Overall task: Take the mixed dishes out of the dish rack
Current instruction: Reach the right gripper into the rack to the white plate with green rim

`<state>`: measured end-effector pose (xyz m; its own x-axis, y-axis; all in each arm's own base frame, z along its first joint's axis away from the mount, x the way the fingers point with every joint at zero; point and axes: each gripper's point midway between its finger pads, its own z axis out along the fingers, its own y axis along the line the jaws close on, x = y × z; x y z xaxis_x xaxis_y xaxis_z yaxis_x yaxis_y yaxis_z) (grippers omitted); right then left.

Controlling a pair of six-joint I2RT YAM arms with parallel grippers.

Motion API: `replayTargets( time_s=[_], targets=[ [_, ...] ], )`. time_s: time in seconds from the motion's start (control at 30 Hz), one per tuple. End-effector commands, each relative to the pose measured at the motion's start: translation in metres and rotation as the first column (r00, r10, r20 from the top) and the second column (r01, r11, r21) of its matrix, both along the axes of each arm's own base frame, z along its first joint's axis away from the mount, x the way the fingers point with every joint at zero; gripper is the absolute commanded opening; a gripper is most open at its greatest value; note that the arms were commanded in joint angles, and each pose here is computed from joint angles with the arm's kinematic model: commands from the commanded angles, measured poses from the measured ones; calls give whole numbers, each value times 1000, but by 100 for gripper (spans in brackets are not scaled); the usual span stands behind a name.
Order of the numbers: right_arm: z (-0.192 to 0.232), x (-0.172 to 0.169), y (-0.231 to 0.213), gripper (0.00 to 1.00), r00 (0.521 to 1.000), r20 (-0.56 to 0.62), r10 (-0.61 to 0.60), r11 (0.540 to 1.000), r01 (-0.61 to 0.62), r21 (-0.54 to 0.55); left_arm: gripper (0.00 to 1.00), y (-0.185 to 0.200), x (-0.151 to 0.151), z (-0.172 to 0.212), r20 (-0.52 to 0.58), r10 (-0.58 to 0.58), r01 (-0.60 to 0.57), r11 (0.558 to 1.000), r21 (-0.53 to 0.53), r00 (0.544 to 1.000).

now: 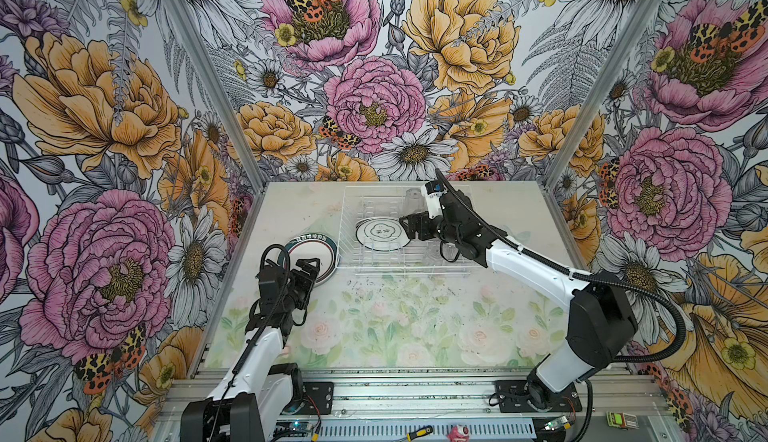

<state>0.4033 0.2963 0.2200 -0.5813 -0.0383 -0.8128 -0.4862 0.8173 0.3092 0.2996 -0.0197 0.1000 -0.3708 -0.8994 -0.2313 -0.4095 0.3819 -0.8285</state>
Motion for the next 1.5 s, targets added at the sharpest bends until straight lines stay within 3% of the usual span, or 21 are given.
replayTargets(
  time_s=[0.0,0.27,0.47,0.8,1.47],
  targets=[
    [-3,3,8,91,998,3,65,997,-65,-37,99,-7,6,18,65,-58,55,997,47,996],
    [-25,18,21,79,992,-7,126,985,-125,-121,99,-23,16,61,180,-176,149,977,155,968],
    [-45,34,25,77,991,-4,131,972,-129,-196,99,-40,18,80,227,-243,202,961,187,943],
    [-64,32,48,75,980,-35,196,959,-199,-203,99,-49,12,76,239,-267,221,954,203,933],
    [-69,10,53,56,973,-42,227,942,-231,-244,99,-52,11,71,232,-269,223,953,204,935]
  ],
)
